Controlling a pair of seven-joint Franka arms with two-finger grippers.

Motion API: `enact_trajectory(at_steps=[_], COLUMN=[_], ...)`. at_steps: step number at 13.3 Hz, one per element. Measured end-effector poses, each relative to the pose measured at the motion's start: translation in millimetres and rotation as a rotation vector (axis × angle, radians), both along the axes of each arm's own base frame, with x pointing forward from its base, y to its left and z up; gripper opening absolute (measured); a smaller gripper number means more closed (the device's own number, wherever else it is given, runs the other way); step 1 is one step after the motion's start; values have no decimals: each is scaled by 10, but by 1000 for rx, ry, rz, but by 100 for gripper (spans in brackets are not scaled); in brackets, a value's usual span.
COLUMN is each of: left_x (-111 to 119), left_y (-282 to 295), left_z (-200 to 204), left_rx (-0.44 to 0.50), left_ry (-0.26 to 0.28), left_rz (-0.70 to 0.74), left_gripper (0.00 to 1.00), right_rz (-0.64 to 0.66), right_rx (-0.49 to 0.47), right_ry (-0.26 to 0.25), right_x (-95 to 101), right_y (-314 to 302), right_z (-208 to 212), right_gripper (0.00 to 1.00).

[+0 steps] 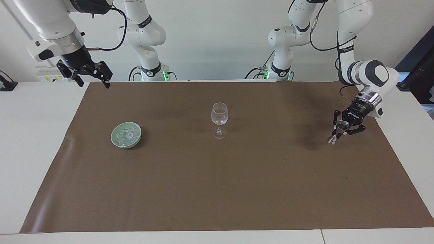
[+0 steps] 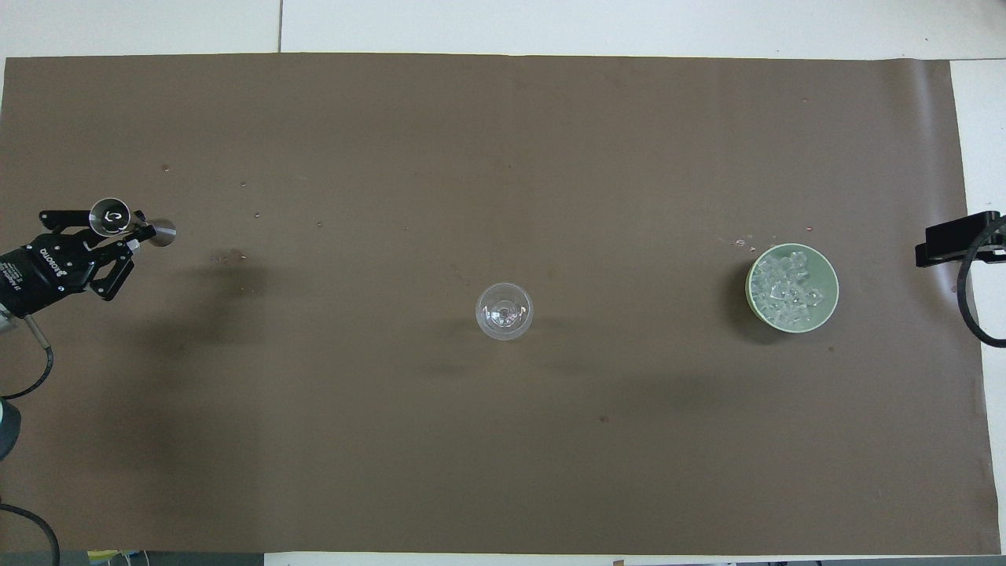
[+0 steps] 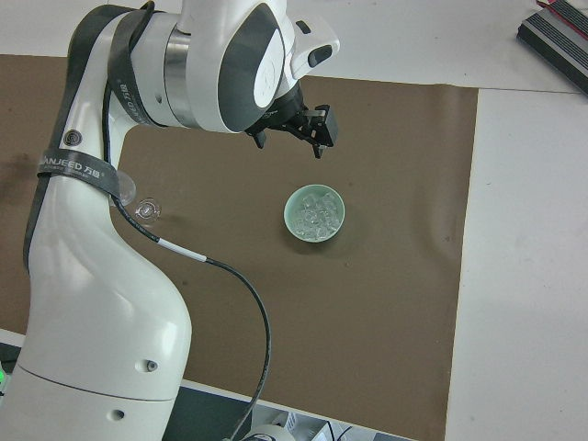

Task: Pour wine and add ice with both arms
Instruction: 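Close the left gripper around the metal jigger cup and lift it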

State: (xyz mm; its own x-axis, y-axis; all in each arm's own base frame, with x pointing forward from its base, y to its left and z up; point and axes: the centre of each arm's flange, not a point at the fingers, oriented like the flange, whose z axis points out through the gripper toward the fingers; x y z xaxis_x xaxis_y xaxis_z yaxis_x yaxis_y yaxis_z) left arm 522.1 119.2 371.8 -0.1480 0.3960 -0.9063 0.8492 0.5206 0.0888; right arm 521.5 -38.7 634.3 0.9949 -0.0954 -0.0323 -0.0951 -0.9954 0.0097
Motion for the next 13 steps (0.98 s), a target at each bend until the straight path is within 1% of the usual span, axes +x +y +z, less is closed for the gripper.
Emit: enact_trajectory(at_steps=[3,6,11,13], left_x=[-17,-62,-257,-310], left_y=[-498,-1022,-2079,-2468], left_z=[412,690,1041,1115], left_rx=[12,30,128,173], left_ry=[56,137,227,243], left_rz=[-98,-181,-333,-346], left_gripper=[21,21,21,21], right_rz=[0,0,0,0], right_rx=[0,0,0,0], right_ry=[0,0,0,0], right_x=[0,0,0,0], right_y=[0,0,0,0], right_z=[0,0,0,0], right_gripper=[100,100,100,100])
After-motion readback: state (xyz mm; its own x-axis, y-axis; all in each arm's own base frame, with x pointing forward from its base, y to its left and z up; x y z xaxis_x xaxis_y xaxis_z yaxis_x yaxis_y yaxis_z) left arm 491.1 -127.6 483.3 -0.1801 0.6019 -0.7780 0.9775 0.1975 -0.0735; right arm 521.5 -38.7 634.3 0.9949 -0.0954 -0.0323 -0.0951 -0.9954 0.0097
